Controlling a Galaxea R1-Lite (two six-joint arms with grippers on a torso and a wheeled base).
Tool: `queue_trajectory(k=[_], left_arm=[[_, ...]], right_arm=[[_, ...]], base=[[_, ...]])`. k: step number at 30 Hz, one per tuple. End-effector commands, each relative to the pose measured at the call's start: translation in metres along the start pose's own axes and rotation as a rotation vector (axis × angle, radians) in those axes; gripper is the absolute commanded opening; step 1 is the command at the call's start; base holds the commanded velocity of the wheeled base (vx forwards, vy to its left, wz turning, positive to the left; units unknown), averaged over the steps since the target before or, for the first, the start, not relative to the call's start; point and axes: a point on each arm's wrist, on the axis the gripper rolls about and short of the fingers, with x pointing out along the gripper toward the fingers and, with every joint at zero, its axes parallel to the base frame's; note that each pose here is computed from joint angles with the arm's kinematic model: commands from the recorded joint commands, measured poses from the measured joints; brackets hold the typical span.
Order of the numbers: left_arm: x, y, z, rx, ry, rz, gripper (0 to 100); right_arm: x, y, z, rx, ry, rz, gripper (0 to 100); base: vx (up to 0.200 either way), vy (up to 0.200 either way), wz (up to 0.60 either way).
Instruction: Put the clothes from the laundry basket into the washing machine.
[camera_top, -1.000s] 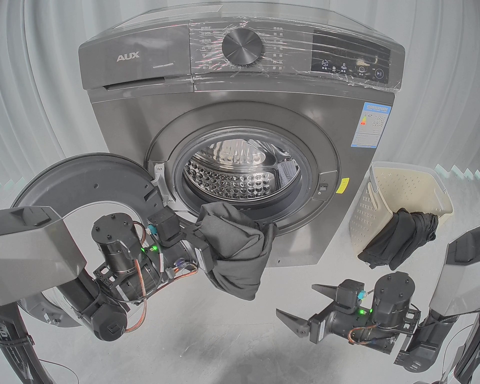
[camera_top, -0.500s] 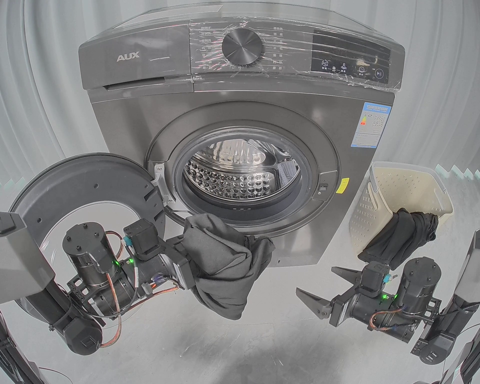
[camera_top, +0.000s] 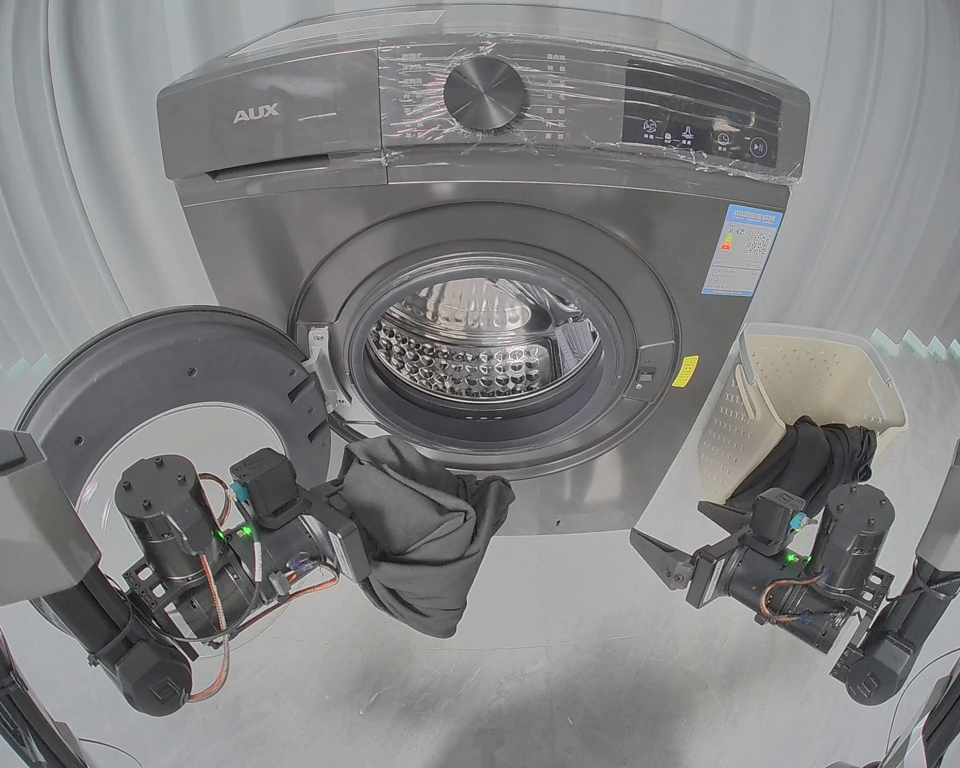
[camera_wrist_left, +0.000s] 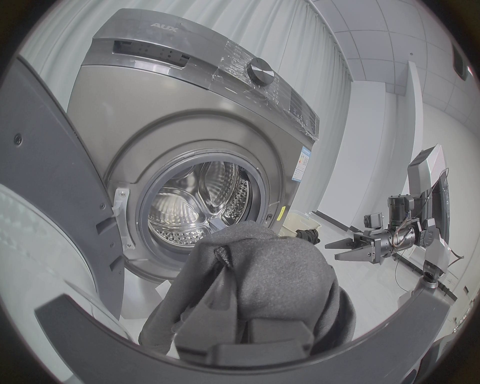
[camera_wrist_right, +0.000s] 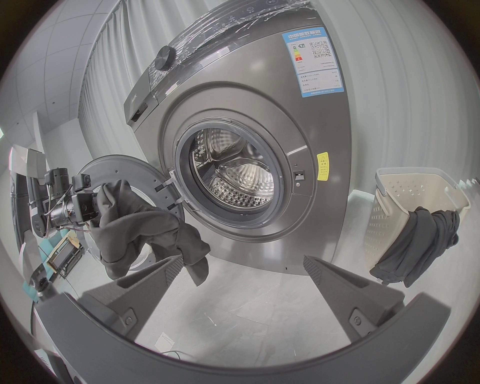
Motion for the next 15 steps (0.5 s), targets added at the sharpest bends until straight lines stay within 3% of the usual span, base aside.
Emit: queue_trajectory(k=[1, 4, 9, 15], left_arm=[[-0.001, 0.0, -0.005, -0.008, 0.022, 0.005, 0], [-0.001, 0.0, -0.005, -0.008, 0.021, 0.004, 0], [0.001, -0.001, -0.005, -0.001, 0.021, 0.001, 0], [0.0, -0.004, -0.009, -0.003, 0.039, -0.013, 0]], right_arm=[[0.002, -0.002, 0.0, 0.0, 0.001, -0.007, 100], [0.002, 0.002, -0.001, -0.004, 0.002, 0.007, 100], [0.002, 0.008, -0.002, -0.007, 0.006, 0.024, 100], [0.002, 0.013, -0.004, -0.011, 0.013, 0.038, 100]], base=[[0.0, 0.0, 0.0], [0.0, 0.0, 0.0], [0.2, 0.0, 0.0], [0.0, 0.0, 0.0]])
